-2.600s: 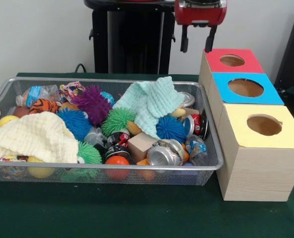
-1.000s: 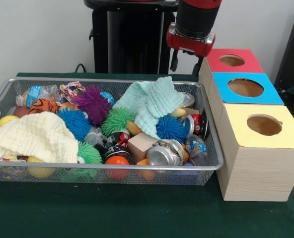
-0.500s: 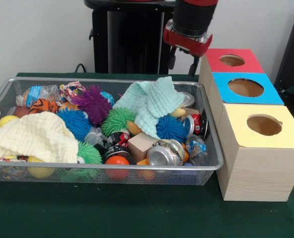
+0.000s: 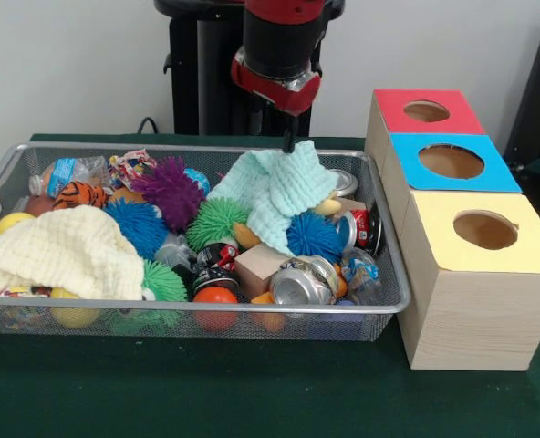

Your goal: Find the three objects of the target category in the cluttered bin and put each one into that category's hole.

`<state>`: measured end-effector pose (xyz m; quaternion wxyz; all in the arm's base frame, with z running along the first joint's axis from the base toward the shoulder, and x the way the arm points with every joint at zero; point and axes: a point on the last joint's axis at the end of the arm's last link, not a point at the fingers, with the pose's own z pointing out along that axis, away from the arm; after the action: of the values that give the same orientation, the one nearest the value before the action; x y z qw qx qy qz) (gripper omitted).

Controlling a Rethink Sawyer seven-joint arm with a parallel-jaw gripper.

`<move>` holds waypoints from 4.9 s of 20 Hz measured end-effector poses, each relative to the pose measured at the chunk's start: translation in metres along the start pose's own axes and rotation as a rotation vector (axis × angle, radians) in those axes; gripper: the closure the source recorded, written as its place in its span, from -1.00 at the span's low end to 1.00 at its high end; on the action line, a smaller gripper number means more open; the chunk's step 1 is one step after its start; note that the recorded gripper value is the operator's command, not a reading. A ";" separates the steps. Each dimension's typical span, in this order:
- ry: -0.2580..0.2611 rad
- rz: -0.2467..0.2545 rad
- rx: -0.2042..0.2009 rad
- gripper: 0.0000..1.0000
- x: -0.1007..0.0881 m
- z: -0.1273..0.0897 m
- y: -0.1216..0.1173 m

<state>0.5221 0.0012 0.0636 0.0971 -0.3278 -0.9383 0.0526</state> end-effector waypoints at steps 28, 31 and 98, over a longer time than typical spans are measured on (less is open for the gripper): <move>-0.057 0.074 -0.017 -1.00 0.062 -0.002 0.074; -0.057 0.122 -0.030 -1.00 0.041 -0.003 0.058; -0.175 0.396 -0.116 -1.00 -0.069 0.022 -0.177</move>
<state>0.4632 -0.1806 0.0610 -0.0161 -0.5048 -0.8619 0.0449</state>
